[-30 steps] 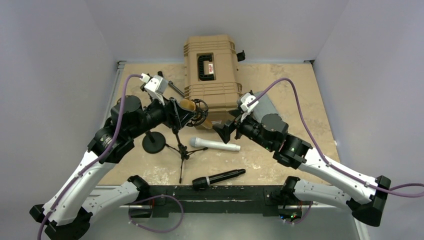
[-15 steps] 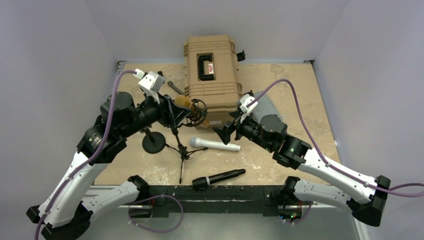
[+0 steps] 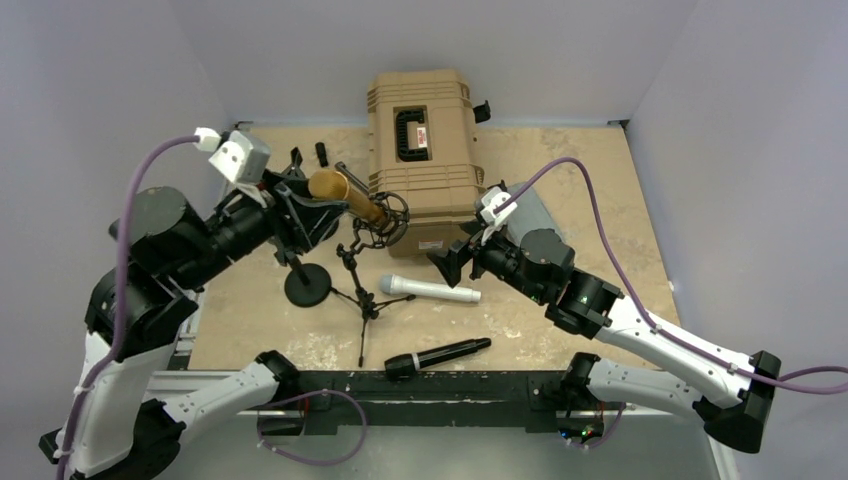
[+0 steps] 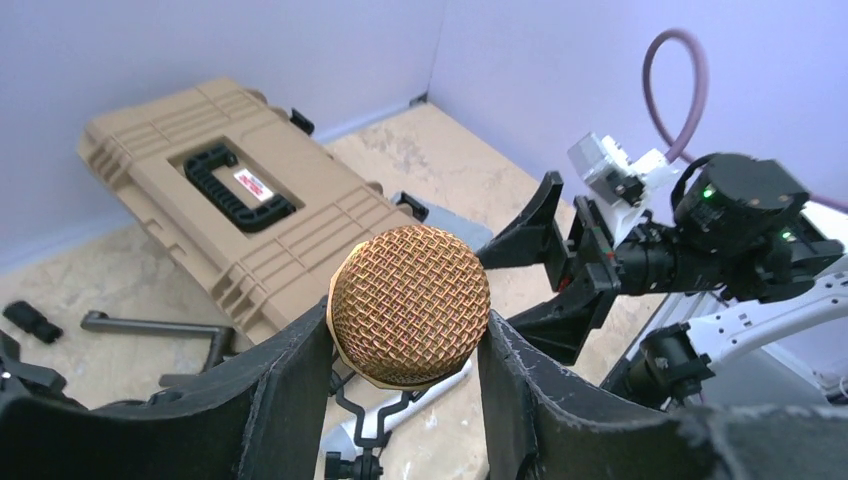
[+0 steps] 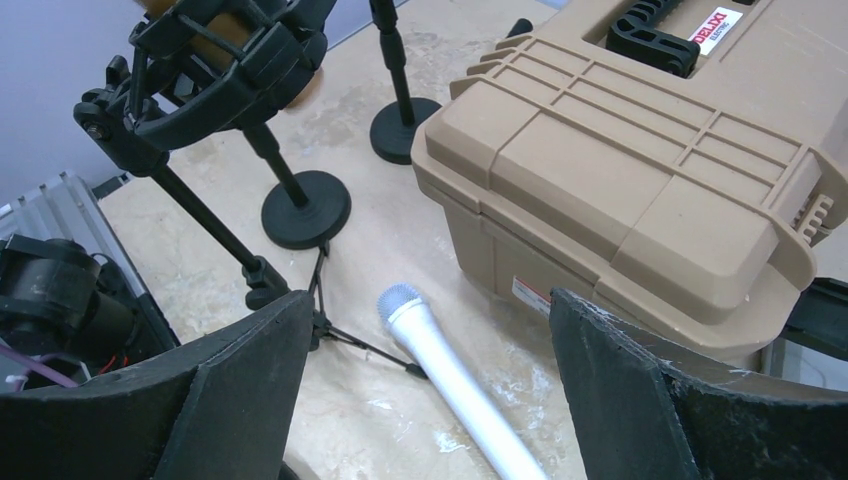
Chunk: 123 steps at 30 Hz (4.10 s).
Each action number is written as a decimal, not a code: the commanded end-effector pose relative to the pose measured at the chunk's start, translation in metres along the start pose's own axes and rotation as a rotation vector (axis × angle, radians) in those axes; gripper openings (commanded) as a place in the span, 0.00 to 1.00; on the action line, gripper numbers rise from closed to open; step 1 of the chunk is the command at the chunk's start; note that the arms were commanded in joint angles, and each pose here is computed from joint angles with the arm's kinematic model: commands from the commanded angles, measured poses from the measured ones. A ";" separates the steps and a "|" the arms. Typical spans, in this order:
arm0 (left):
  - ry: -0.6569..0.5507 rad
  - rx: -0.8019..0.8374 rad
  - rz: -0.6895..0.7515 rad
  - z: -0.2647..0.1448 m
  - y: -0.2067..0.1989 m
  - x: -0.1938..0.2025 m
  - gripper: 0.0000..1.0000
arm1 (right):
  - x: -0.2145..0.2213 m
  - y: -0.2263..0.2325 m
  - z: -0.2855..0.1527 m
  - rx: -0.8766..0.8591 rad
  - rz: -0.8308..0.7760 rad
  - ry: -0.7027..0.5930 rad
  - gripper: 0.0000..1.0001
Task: Remove the microphone from the stand
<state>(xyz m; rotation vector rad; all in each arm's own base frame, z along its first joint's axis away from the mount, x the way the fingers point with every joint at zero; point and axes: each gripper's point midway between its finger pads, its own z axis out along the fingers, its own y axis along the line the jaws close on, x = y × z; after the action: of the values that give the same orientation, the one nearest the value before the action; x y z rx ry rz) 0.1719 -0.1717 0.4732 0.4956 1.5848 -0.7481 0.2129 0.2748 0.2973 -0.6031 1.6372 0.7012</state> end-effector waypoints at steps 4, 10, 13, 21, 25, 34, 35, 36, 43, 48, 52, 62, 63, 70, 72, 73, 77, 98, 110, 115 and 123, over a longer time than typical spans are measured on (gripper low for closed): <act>-0.252 -0.002 0.080 -0.063 -0.013 -0.076 0.00 | -0.021 -0.001 -0.003 0.009 -0.004 -0.056 0.86; -0.330 0.061 0.034 -0.087 -0.030 -0.099 0.00 | -0.040 0.006 -0.006 -0.022 -0.001 -0.081 0.91; -0.327 0.140 -0.009 -0.082 -0.044 -0.100 0.00 | -0.064 0.012 -0.015 -0.051 0.008 -0.117 0.96; -0.164 0.325 -0.140 -0.024 -0.070 -0.073 0.00 | -0.153 0.041 -0.072 -0.210 0.008 -0.294 0.99; -0.115 0.432 -0.223 -0.005 -0.085 -0.061 0.00 | -0.171 0.059 -0.085 -0.313 0.000 -0.317 0.99; -0.002 0.559 -0.385 0.029 -0.100 -0.033 0.00 | -0.144 0.094 -0.070 -0.508 -0.019 -0.195 0.94; 0.003 0.572 -0.398 0.029 -0.102 -0.032 0.00 | -0.140 0.094 -0.067 -0.504 -0.015 -0.185 0.93; 0.016 0.577 -0.411 0.030 -0.103 -0.028 0.00 | -0.137 0.091 -0.063 -0.488 -0.008 -0.175 0.92; 0.068 0.592 -0.440 0.036 -0.107 -0.009 0.00 | -0.119 0.065 -0.045 -0.330 -0.011 -0.114 0.78; 0.091 0.589 -0.447 0.041 -0.108 -0.001 0.00 | -0.113 0.062 -0.046 -0.320 -0.034 -0.100 0.44; 0.102 0.616 -0.440 0.041 -0.111 0.000 0.07 | -0.109 0.057 -0.051 -0.311 -0.105 -0.107 0.06; -0.025 0.292 -0.227 0.006 -0.059 -0.004 0.86 | -0.070 -0.011 -0.071 -0.044 -0.419 0.062 0.00; -0.037 0.234 -0.212 0.001 -0.049 -0.003 0.86 | -0.060 -0.015 -0.071 -0.038 -0.449 0.106 0.00; -0.159 -0.104 -0.208 -0.039 0.011 0.003 0.90 | 0.035 -0.018 -0.068 -0.195 -0.636 0.455 0.00; -0.181 -0.170 -0.212 -0.049 0.024 0.007 0.90 | 0.049 -0.014 -0.068 -0.240 -0.665 0.472 0.00; -0.185 -0.193 -0.213 -0.053 0.028 0.010 0.90 | 0.056 -0.015 -0.066 -0.246 -0.678 0.483 0.00; -0.182 -0.252 -0.226 -0.059 0.039 0.020 0.91 | 0.099 -0.019 -0.054 -0.264 -0.699 0.606 0.00; -0.171 -0.307 -0.229 -0.079 0.049 0.039 0.91 | 0.237 0.011 0.018 -0.373 -0.886 0.743 0.07; -0.169 -0.306 -0.239 -0.081 0.049 0.043 0.91 | 0.259 0.007 0.014 -0.371 -0.875 0.773 0.36; -0.170 -0.311 -0.239 -0.083 0.050 0.043 0.91 | 0.256 0.004 0.015 -0.337 -0.873 0.759 0.49; -0.157 -0.321 -0.242 -0.080 0.052 0.046 0.91 | 0.209 0.006 0.021 -0.246 -0.822 0.608 0.94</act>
<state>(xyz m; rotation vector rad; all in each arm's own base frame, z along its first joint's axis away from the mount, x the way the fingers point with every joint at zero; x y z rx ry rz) 0.1430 -0.0853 0.4187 0.0271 1.6030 -0.6811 0.1744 0.2762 0.0439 -1.8489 1.6956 0.0519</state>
